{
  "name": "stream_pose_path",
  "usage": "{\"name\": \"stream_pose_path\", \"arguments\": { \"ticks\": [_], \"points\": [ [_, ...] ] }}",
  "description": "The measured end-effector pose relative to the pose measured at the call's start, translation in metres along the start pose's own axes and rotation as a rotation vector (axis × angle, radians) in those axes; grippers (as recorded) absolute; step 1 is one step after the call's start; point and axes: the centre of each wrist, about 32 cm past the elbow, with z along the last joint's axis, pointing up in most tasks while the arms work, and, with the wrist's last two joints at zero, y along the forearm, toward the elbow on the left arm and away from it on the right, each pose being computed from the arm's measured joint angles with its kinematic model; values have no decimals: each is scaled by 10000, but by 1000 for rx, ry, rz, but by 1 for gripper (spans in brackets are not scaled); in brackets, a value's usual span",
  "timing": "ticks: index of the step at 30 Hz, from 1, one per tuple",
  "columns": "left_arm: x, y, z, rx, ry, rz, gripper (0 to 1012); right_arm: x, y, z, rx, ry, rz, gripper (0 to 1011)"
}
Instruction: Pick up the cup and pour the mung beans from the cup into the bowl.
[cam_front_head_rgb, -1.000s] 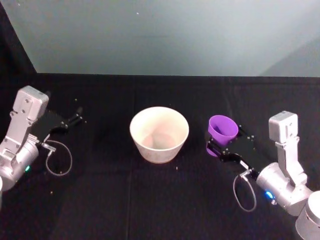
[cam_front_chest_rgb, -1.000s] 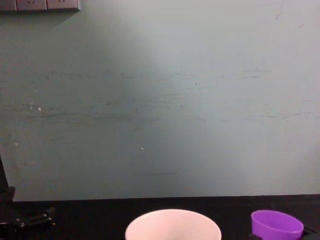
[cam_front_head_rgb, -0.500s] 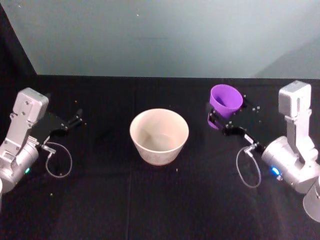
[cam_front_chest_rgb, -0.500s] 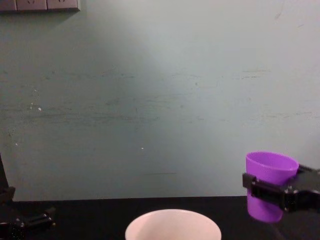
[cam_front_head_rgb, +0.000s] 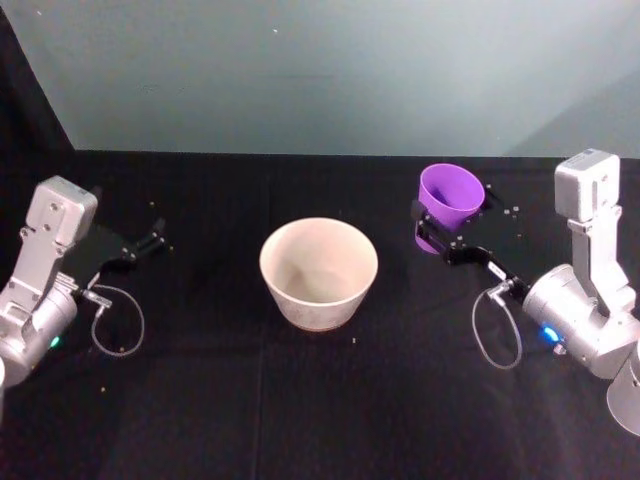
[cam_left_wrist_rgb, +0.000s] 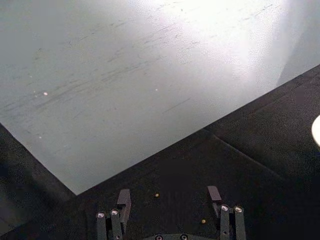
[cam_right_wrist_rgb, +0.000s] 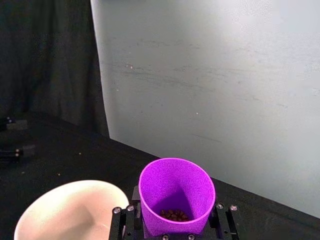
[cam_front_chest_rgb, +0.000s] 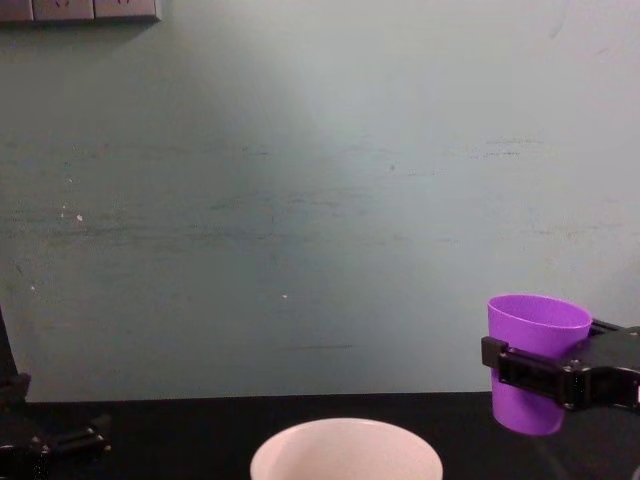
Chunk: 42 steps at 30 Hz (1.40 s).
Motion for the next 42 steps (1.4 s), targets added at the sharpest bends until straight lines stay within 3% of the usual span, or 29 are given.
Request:
{"name": "stream_pose_path", "arguments": {
  "ticks": [42],
  "points": [
    [0,0,0,0,0,0,1000,-3,-1,-2,4,-3,0,734]
  ]
}}
